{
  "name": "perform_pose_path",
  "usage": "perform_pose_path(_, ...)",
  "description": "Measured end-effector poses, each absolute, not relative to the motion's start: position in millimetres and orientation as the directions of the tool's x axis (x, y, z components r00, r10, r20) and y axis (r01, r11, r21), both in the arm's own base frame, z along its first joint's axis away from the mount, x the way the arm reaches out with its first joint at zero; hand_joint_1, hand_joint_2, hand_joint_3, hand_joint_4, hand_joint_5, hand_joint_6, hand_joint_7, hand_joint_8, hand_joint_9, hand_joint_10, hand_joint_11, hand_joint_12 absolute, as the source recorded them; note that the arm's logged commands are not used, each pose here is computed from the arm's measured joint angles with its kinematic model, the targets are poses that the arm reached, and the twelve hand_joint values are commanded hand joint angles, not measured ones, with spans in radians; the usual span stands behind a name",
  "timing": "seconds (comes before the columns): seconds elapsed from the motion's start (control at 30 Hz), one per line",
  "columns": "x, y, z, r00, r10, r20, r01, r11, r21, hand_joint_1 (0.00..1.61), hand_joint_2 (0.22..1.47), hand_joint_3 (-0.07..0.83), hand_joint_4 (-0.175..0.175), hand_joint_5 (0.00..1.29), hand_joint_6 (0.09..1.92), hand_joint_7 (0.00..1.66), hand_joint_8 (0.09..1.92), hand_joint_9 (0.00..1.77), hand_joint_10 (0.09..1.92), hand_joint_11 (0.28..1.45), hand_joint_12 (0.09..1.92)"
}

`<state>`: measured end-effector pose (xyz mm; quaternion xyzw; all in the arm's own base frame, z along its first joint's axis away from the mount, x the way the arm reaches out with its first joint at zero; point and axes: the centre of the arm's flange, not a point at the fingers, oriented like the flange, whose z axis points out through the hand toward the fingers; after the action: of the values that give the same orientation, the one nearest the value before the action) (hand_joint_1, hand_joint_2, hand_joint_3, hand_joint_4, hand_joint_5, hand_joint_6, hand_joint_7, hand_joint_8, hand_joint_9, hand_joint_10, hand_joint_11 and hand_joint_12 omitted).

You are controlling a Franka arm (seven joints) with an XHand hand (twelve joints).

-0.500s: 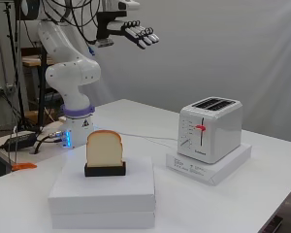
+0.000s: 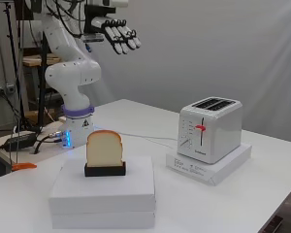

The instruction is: Teleoperate dual arm-hand system to toast a bread

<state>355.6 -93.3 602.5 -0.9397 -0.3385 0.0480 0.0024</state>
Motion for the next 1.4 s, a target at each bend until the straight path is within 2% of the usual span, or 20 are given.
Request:
perform_pose_path(0.17, 384.5, -206.1, 593.5, 0.756, 0.633, -0.168, 0.618, -0.774, -0.135, 0.02, 1.25, 0.000, 0.000, 0.33, 0.09, 0.41, 0.09, 0.53, 0.09, 0.47, 0.09)
perform_pose_path(0.23, 393.9, -250.6, 572.4, 0.754, 0.626, -0.202, 0.596, -0.780, -0.190, 0.11, 1.26, 0.002, -0.002, 0.34, 0.09, 0.43, 0.09, 0.55, 0.09, 0.46, 0.09)
perform_pose_path(0.33, 400.3, -283.4, 537.2, 0.739, 0.612, -0.282, 0.557, -0.790, -0.256, 0.23, 1.24, -0.003, 0.013, 0.39, 0.09, 0.51, 0.09, 0.63, 0.09, 0.49, 0.09)
perform_pose_path(0.43, 396.1, -292.5, 549.0, 0.741, 0.584, -0.332, 0.540, -0.812, -0.221, 0.27, 1.22, -0.005, 0.029, 0.42, 0.09, 0.56, 0.09, 0.67, 0.09, 0.52, 0.09)
perform_pose_path(0.53, 385.7, -295.6, 577.7, 0.748, 0.597, -0.291, 0.574, -0.801, -0.170, 0.31, 1.20, -0.007, 0.025, 0.44, 0.09, 0.62, 0.09, 0.72, 0.09, 0.54, 0.09)
perform_pose_path(0.6, 385.3, -303.9, 578.4, 0.734, 0.636, -0.237, 0.614, -0.771, -0.170, 0.33, 1.17, -0.013, 0.016, 0.44, 0.09, 0.62, 0.09, 0.73, 0.09, 0.53, 0.09)
perform_pose_path(0.73, 410.5, -321.9, 523.7, 0.682, 0.711, -0.173, 0.666, -0.701, -0.257, 0.35, 1.16, -0.012, 0.007, 0.44, 0.09, 0.59, 0.09, 0.71, 0.09, 0.53, 0.09)
perform_pose_path(0.83, 432.6, -325.3, 468.0, 0.646, 0.742, -0.179, 0.669, -0.663, -0.335, 0.35, 1.15, -0.010, -0.001, 0.42, 0.09, 0.56, 0.09, 0.69, 0.09, 0.52, 0.09)
perform_pose_path(0.9, 438.3, -325.9, 445.0, 0.634, 0.750, -0.188, 0.667, -0.653, -0.358, 0.35, 1.15, -0.009, -0.007, 0.42, 0.09, 0.55, 0.09, 0.68, 0.09, 0.51, 0.09)
perform_pose_path(1.13, 423.8, -338.5, 413.4, 0.656, 0.732, -0.183, 0.654, -0.672, -0.348, 0.40, 1.13, -0.009, -0.014, 0.41, 0.09, 0.55, 0.09, 0.66, 0.09, 0.50, 0.09)
perform_pose_path(1.33, 435.5, -313.2, 391.9, 0.613, 0.775, -0.151, 0.692, -0.620, -0.370, 0.44, 1.13, -0.004, -0.019, 0.43, 0.09, 0.56, 0.09, 0.69, 0.09, 0.49, 0.09)
perform_pose_path(1.37, 435.7, -309.8, 390.5, 0.609, 0.779, -0.147, 0.695, -0.614, -0.374, 0.54, 1.14, -0.002, 0.017, 0.56, 0.09, 0.64, 0.09, 0.73, 0.09, 0.50, 0.09)
perform_pose_path(1.4, 435.3, -309.0, 389.7, 0.609, 0.780, -0.143, 0.696, -0.612, -0.376, 0.82, 1.12, 0.002, -0.017, 0.72, 0.36, 0.86, 0.27, 0.96, 0.09, 0.61, 0.09)
